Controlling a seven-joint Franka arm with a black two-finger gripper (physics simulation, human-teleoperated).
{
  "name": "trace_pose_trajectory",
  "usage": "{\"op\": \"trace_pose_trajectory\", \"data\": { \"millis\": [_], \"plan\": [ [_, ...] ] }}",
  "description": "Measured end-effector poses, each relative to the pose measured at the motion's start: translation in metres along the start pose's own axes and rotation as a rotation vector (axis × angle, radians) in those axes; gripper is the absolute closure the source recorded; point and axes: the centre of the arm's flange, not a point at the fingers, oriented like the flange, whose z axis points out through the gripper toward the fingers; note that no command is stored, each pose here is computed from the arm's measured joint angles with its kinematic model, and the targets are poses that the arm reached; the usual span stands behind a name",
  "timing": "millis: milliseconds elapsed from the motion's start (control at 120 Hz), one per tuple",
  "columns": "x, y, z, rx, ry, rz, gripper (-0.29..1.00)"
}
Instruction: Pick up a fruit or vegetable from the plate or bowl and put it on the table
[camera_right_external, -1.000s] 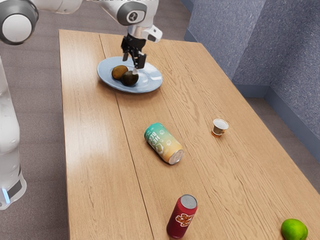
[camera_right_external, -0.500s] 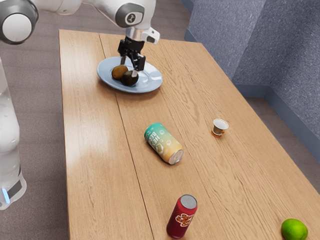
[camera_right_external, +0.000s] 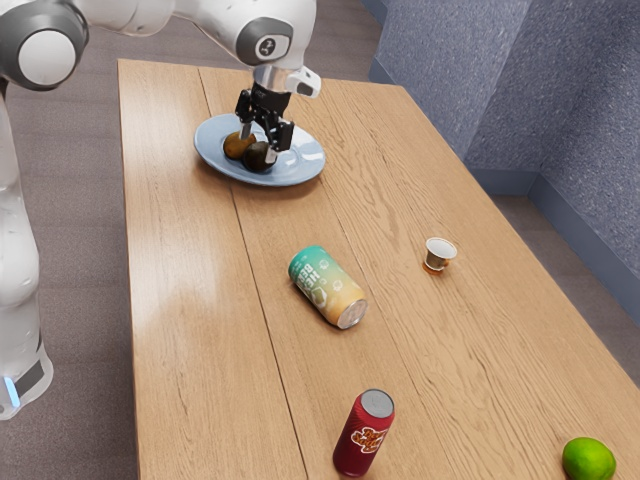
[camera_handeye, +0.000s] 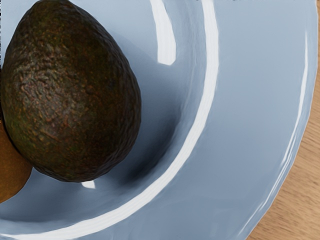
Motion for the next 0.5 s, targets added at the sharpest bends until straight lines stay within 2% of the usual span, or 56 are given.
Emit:
{"op": "trace_pose_trajectory", "data": {
  "millis": [167,308,500],
  "plan": [
    [0.007,-0.008,-0.01,0.007,0.024,-0.023,0.0],
    [0.031,-0.015,-0.014,0.024,0.04,-0.042,0.0],
    [0.039,-0.015,-0.008,0.029,0.031,-0.044,0.0]
  ]
}}
